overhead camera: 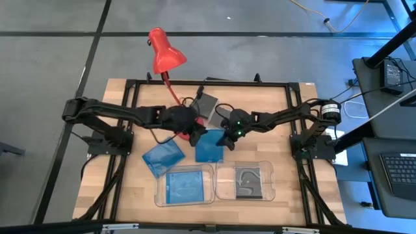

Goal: Pick & place jewel cases by type
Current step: Put the right blue cd case into the left transparent bin

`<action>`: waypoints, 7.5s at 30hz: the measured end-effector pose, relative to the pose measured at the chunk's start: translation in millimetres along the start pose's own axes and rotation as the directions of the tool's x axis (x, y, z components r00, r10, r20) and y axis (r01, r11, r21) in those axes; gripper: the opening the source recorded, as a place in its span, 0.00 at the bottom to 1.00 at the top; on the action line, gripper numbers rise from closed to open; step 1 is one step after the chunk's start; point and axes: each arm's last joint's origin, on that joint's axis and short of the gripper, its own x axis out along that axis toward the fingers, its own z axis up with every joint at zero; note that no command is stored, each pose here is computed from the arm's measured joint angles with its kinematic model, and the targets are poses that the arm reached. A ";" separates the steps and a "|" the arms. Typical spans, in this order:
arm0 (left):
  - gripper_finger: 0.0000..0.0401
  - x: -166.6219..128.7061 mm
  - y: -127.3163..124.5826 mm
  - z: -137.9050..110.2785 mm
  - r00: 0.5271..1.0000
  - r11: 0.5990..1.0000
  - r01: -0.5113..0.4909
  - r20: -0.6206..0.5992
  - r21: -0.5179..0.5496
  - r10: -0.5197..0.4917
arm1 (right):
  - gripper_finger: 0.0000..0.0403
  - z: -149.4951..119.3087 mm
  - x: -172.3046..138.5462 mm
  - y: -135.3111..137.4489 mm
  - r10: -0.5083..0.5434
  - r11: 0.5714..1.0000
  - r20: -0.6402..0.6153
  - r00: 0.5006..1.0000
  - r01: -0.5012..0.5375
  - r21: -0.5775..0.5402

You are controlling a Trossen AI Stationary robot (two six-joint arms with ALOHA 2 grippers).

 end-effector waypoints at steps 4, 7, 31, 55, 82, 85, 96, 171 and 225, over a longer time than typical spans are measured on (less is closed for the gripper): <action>0.25 -26.3 -13.2 5.9 0.993 0.996 -0.015 0.114 0.086 0.006 | 0.17 5.3 -6.6 5.7 0.012 0.998 0.037 0.999 -0.010 -0.070; 0.25 -42.4 -19.4 7.7 0.983 0.992 -0.052 0.182 0.115 0.030 | 0.14 9.7 -12.3 11.5 0.021 0.993 0.072 0.997 -0.012 -0.120; 0.25 -83.0 -52.2 -24.2 0.925 0.912 -0.298 0.322 0.280 0.204 | 0.11 25.9 -115.0 75.9 -0.003 0.900 0.357 0.934 0.158 -0.407; 0.50 -43.9 -56.9 -34.3 0.968 0.932 -0.197 0.209 0.305 0.136 | 0.11 16.9 -160.0 115.0 0.113 0.847 0.503 0.857 0.182 -0.500; 0.51 -63.4 -93.8 3.5 0.807 0.775 -0.080 0.498 0.626 -0.319 | 0.11 30.9 -166.9 165.5 0.637 0.602 0.566 0.523 0.121 -0.789; 0.51 -65.2 -95.8 5.1 0.787 0.772 -0.051 0.501 0.634 -0.359 | 0.11 32.4 -155.2 166.4 0.635 0.601 0.593 0.495 0.166 -0.782; 0.51 -61.4 -101.4 8.0 0.727 0.763 -0.059 0.552 0.643 -0.409 | 0.11 34.2 -122.2 160.9 0.645 0.588 0.587 0.490 0.173 -0.790; 0.11 -78.0 -104.2 -111.9 0.971 0.901 0.019 -0.207 -0.433 -0.120 | 0.40 -38.2 -127.8 70.4 -0.758 0.531 0.278 0.591 0.805 -0.264; 0.27 -70.7 -119.0 -177.9 0.879 0.806 -0.233 -0.472 -0.544 -0.065 | 0.40 -23.5 -92.7 67.6 -0.718 0.479 0.378 0.584 0.809 -0.340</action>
